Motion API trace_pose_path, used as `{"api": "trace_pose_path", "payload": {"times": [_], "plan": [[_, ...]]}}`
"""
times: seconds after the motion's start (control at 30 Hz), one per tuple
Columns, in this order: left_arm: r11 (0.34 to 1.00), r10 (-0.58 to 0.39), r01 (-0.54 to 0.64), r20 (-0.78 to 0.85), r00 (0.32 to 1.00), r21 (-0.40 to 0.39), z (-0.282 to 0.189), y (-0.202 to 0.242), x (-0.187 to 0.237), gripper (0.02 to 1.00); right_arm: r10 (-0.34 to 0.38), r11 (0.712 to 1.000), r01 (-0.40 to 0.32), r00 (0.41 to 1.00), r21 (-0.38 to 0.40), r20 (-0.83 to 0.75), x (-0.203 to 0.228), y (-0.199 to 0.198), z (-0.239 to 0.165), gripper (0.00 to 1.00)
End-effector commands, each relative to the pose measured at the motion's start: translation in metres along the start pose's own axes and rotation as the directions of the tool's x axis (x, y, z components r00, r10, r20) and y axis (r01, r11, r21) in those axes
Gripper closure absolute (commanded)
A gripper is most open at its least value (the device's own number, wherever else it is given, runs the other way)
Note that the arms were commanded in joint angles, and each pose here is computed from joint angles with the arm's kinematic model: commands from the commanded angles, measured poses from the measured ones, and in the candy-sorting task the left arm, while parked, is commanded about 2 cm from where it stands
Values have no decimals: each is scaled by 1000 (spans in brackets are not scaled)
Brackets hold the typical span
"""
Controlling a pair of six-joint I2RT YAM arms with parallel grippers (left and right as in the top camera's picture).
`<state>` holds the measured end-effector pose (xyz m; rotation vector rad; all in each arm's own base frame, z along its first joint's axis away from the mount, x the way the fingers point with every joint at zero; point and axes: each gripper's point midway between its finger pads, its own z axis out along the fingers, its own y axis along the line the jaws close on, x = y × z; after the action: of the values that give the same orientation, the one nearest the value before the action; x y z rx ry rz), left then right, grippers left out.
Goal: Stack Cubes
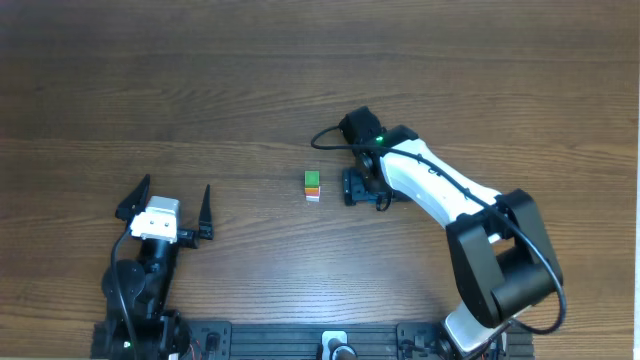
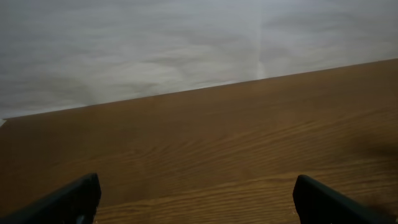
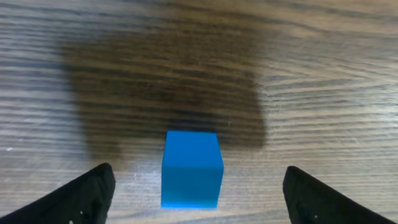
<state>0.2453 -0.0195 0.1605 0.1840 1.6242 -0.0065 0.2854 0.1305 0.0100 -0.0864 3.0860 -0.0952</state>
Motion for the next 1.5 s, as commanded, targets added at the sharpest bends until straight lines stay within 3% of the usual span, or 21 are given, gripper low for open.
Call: {"api": "trace_pose_path", "payload": {"times": [0.03,0.17,0.4,0.6,1.33,1.5], "plan": [[1000,18,-18,3,1000,8,0,-1,1,18,54,998,-55,998,-7,-22,3,-1,7,218],[1000,18,-18,4,1000,8,0,-1,0,18,108,993,-109,994,-33,-32,3,1,7,279],[1000,18,-18,4,1000,8,0,-1,0,18,134,990,-136,990,-45,-40,3,0,7,375],[1000,18,-18,4,1000,8,0,-1,0,18,132,990,-134,990,-46,-46,5,0,9,531],[1000,18,-18,4,1000,8,0,-1,0,18,123,990,-125,992,-57,-33,1,2,8,807],[1000,18,-18,3,1000,8,0,-1,1,18,128,986,-124,991,-113,36,-12,7,-26,855]]}}
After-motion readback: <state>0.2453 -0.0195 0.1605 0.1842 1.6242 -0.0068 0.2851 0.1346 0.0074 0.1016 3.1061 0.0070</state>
